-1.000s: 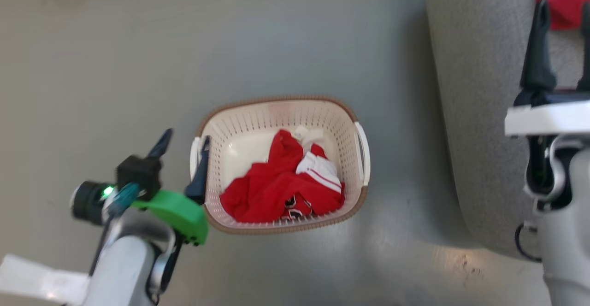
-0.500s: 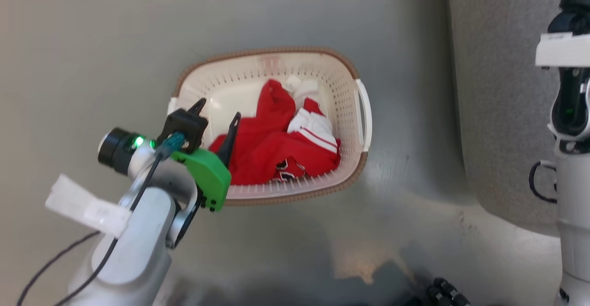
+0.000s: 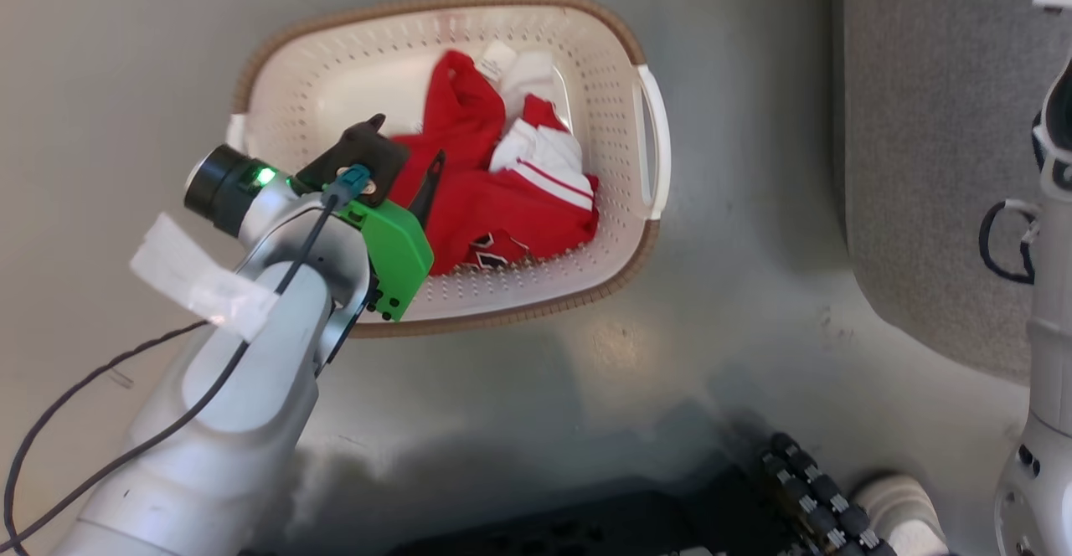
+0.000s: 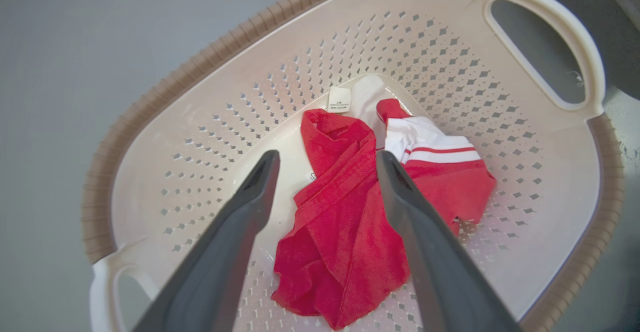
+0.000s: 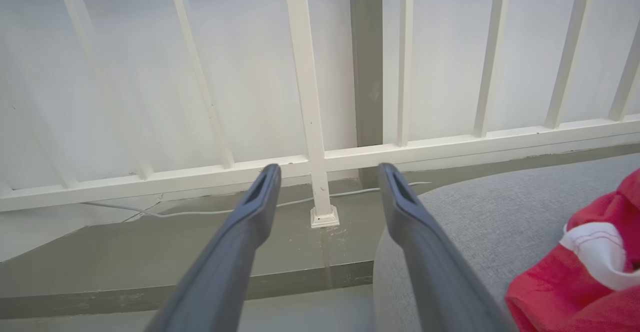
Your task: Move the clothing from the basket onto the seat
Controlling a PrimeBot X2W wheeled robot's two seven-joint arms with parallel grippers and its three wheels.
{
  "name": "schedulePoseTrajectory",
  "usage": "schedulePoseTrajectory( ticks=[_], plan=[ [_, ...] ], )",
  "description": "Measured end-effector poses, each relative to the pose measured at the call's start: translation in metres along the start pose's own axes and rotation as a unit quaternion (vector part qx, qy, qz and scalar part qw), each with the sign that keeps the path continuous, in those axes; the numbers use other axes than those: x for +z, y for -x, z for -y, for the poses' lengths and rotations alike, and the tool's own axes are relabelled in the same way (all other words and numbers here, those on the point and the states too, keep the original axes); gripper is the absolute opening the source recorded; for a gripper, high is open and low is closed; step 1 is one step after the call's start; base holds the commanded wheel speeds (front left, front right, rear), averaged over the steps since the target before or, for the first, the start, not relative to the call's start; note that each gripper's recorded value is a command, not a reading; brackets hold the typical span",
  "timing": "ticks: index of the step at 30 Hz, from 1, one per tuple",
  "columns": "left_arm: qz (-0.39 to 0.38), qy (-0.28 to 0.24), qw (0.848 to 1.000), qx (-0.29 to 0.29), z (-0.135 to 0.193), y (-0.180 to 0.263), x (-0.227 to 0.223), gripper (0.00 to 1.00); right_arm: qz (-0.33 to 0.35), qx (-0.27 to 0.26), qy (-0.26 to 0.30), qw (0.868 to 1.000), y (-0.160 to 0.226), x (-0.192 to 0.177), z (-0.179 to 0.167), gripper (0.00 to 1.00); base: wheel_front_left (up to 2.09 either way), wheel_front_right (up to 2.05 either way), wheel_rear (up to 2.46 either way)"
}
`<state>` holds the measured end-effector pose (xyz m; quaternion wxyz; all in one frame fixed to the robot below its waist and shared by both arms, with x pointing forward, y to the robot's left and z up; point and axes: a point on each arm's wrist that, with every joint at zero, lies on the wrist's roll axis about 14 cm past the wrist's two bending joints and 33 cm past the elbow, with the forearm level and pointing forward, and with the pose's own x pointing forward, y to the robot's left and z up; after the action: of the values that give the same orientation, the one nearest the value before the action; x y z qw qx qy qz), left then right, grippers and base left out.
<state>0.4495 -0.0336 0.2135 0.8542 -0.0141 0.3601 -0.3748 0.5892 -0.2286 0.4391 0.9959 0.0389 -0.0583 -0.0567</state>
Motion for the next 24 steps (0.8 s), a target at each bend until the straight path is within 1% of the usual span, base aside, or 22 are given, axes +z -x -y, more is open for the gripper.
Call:
schedulePoseTrajectory(
  ticks=[8,13,24],
  plan=[
    [-0.064,-0.029,0.995,-0.066,0.031,-0.023,-0.052,1.00,-0.029,-0.013,0.018,0.999,0.000,-0.039,0.015,1.00,0.00,0.00,0.00],
    [-0.088,-0.041,0.990,-0.102,0.053,-0.028,-0.071,1.00,-0.035,-0.016,0.020,0.999,-0.001,-0.049,0.016,1.00,0.00,0.00,0.00],
    [-0.124,-0.067,0.981,-0.131,0.066,-0.030,-0.096,1.00,-0.047,-0.023,0.022,0.998,0.002,-0.061,0.021,1.00,0.00,0.00,0.00]
  ],
)
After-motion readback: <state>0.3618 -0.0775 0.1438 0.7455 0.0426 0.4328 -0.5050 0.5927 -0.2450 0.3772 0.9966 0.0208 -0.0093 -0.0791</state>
